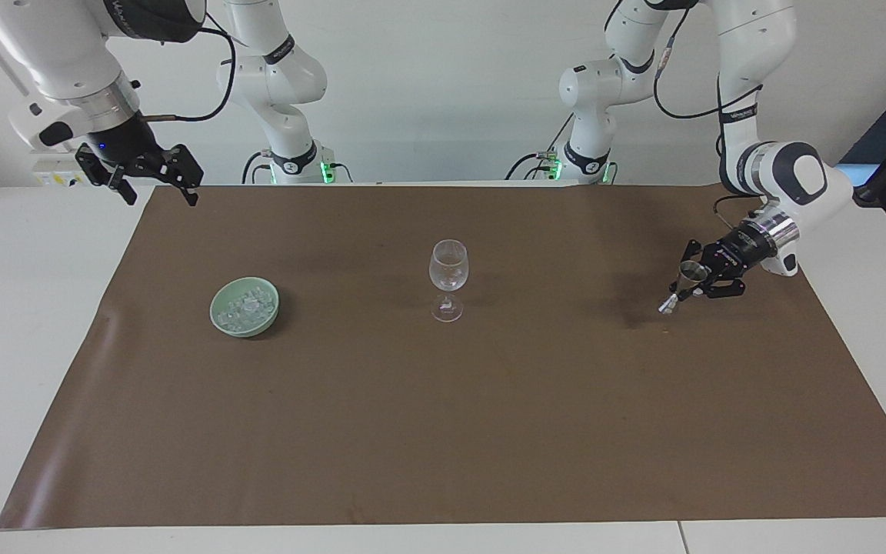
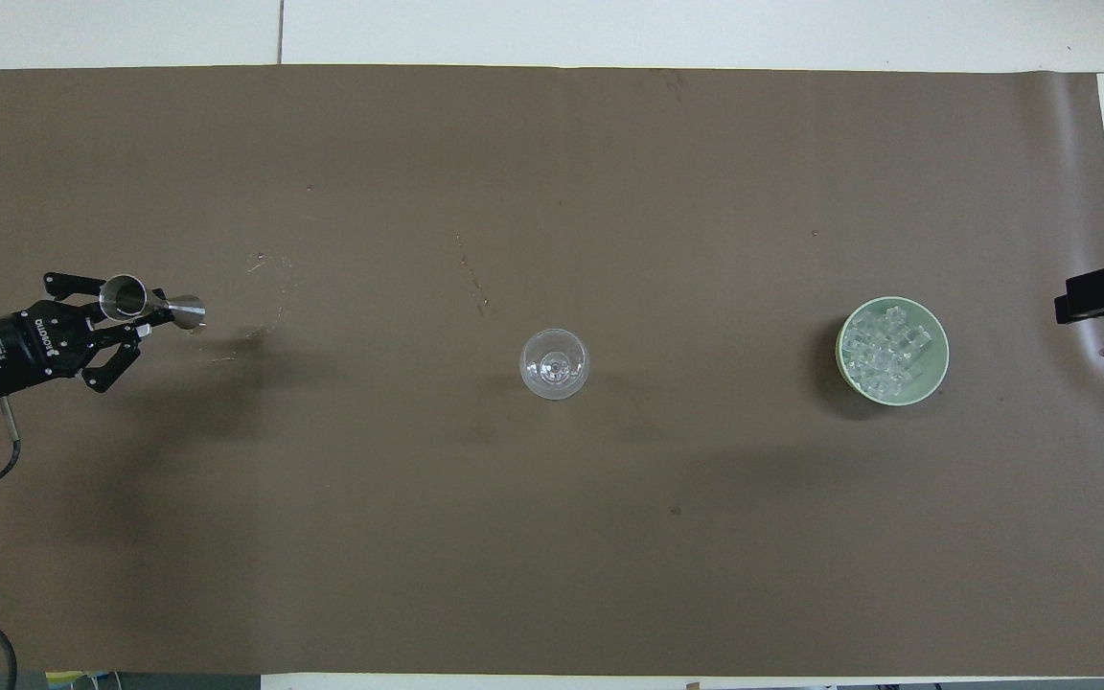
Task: Pour wine and add ice with both arms
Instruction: 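Lift the silver cup with the left gripper toward the clear glass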
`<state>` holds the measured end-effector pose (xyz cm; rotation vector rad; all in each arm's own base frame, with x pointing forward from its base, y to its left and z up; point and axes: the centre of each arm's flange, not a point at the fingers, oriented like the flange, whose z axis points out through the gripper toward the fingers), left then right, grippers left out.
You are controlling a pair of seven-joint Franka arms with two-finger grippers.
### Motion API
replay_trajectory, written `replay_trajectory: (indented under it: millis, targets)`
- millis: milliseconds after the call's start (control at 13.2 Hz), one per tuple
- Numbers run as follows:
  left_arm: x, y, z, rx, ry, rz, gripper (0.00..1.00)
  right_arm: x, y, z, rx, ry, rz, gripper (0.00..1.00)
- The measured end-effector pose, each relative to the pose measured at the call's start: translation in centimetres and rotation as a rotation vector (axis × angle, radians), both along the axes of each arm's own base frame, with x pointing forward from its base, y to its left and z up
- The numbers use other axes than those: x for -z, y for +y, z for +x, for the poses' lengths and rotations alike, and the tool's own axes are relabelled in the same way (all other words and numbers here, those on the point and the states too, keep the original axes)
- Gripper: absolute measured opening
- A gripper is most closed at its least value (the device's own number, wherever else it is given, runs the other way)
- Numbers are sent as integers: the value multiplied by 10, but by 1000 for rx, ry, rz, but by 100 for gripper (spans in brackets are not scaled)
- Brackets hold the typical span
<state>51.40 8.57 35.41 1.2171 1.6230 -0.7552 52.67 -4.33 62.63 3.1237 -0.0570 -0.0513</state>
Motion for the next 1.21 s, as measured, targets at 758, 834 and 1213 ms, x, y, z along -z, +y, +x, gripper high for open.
replay_trajectory:
  millis: [758, 834, 1213]
  targets:
    - [-95, -218, -10, 85, 97, 66, 22, 0, 0, 0, 0, 0, 0, 100]
    - [-96, -245, -16, 95, 97, 92, 22, 0, 0, 0, 0, 0, 0, 100]
    - [-96, -323, -44, 217, 49, 275, 22, 0, 0, 0, 0, 0, 0, 100]
